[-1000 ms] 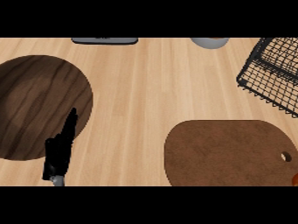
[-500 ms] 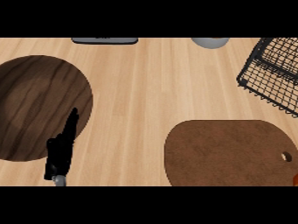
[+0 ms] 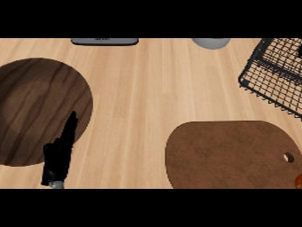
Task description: Pick the cupcake from the cutting board and place it in the tiered basket
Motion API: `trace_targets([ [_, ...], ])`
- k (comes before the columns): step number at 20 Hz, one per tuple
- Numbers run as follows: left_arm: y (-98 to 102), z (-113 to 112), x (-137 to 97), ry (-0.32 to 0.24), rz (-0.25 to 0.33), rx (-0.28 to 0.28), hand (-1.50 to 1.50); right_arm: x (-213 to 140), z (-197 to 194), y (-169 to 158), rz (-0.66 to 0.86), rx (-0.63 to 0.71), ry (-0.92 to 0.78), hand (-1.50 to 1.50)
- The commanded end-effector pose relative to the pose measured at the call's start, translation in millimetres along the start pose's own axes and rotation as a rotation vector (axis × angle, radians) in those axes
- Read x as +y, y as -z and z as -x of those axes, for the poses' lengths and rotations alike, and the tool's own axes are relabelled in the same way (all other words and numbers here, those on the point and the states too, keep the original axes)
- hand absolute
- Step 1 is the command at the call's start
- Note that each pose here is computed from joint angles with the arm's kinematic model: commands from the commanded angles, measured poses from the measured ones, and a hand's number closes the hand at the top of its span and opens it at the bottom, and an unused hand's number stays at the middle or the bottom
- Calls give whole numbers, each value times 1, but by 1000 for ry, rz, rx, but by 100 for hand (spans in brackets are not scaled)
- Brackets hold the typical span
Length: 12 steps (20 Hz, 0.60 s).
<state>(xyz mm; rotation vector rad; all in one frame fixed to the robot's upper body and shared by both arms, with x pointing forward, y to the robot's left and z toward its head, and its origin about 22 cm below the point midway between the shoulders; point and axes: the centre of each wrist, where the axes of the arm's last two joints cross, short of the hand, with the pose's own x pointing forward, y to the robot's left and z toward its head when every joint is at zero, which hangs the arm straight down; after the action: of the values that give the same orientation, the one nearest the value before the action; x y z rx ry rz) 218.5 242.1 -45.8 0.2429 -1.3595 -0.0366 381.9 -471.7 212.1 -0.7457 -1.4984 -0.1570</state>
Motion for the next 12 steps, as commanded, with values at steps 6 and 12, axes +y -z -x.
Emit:
trace_targets([
  [6, -5, -4, -13, -19, -11, 57, 0, -103, -4, -9, 400, 32, 94, -150],
  [12, 3, 16, 4, -12, -35, 71, 0, -216, 11, -49, 439, 57, 138, -150],
])
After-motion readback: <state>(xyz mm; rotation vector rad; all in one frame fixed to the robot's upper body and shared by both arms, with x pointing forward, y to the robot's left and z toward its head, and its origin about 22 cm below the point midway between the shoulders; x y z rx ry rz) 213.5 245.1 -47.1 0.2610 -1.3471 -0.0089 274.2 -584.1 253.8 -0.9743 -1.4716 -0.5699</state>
